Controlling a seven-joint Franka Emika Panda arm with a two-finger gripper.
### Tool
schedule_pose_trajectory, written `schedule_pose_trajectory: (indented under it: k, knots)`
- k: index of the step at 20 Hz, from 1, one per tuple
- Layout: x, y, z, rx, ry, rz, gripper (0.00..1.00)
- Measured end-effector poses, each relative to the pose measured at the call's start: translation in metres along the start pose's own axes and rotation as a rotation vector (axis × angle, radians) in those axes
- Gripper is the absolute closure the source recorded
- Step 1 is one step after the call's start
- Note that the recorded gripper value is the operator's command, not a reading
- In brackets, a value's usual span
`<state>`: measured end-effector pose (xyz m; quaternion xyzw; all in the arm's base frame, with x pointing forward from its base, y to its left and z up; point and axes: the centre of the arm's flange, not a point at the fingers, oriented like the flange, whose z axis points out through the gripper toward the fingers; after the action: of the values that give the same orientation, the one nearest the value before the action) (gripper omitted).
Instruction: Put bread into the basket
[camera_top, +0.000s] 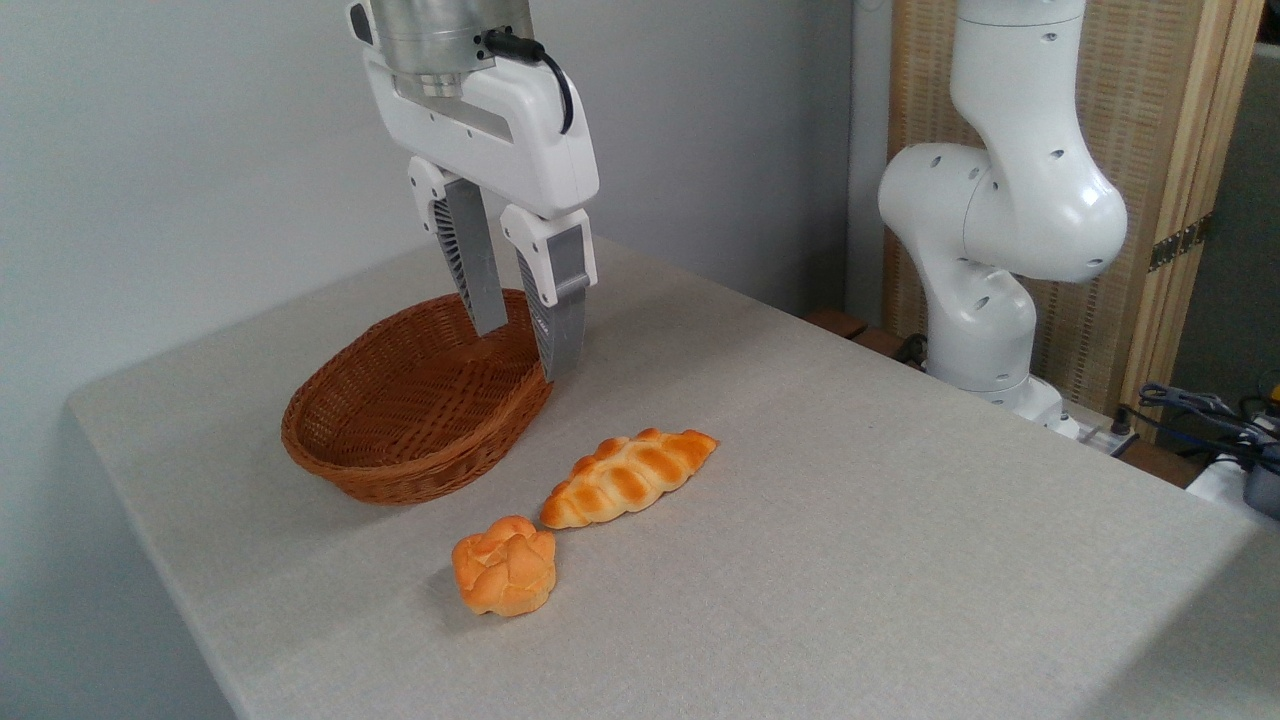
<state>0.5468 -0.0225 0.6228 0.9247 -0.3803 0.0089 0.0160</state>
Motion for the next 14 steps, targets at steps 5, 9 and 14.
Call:
schedule_pose_trajectory:
  k: [5,9,14]
  knots:
    - [-0.0031,-0.0039,-0.0002,0.003,0.001,-0.009,0.00]
    - [-0.0036,-0.0044,-0.0003,0.003,0.001,-0.011,0.00]
    - [-0.0034,-0.0050,0.0014,0.002,0.001,-0.011,0.00]
